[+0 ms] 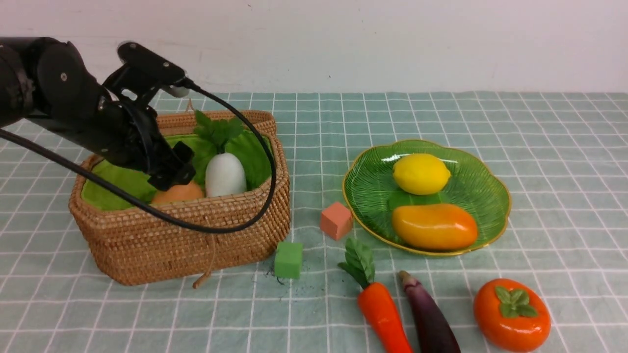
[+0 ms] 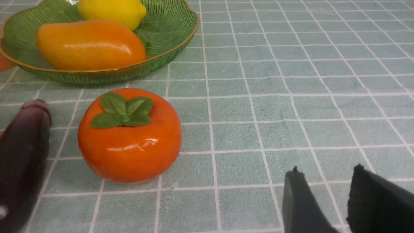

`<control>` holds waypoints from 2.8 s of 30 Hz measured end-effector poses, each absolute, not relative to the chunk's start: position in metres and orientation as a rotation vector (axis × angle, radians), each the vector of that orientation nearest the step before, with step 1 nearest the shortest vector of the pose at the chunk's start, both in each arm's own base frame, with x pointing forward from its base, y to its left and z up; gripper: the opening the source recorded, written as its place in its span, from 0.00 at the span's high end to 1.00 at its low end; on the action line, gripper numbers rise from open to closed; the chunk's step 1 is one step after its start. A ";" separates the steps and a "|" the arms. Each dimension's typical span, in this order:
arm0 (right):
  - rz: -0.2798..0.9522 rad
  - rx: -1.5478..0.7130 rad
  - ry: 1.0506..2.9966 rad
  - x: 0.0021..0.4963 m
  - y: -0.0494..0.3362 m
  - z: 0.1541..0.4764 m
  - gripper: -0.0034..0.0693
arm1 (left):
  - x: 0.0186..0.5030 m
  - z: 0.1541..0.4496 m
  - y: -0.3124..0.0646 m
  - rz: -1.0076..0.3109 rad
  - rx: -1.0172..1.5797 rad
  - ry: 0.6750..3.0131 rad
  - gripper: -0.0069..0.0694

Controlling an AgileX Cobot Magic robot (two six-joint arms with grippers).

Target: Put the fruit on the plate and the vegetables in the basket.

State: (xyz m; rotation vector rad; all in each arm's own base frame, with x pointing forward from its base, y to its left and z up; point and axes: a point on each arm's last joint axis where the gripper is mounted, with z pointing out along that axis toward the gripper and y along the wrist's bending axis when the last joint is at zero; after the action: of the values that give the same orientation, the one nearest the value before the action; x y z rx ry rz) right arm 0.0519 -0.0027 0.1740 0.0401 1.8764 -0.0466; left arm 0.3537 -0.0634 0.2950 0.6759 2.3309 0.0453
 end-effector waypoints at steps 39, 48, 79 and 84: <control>-0.047 0.040 1.876 0.052 -0.003 0.174 0.62 | 0.068 0.358 -0.031 -0.386 0.169 2.420 0.93; -0.047 0.040 1.876 0.052 -0.003 0.174 0.62 | 0.070 0.356 -0.024 -0.273 0.168 2.423 0.93; -0.047 0.040 1.876 0.052 -0.003 0.174 0.62 | 0.051 0.168 -0.002 -0.164 -0.222 1.921 0.93; -0.047 0.040 1.876 0.052 -0.003 0.174 0.62 | 0.052 0.171 -0.002 -0.178 -0.227 1.867 0.92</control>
State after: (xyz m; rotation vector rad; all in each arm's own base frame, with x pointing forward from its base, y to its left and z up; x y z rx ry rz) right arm 0.0519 -0.0027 0.1740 0.0401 1.8764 -0.0466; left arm 0.0523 -0.0017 0.1714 -0.2271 1.8666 -0.1779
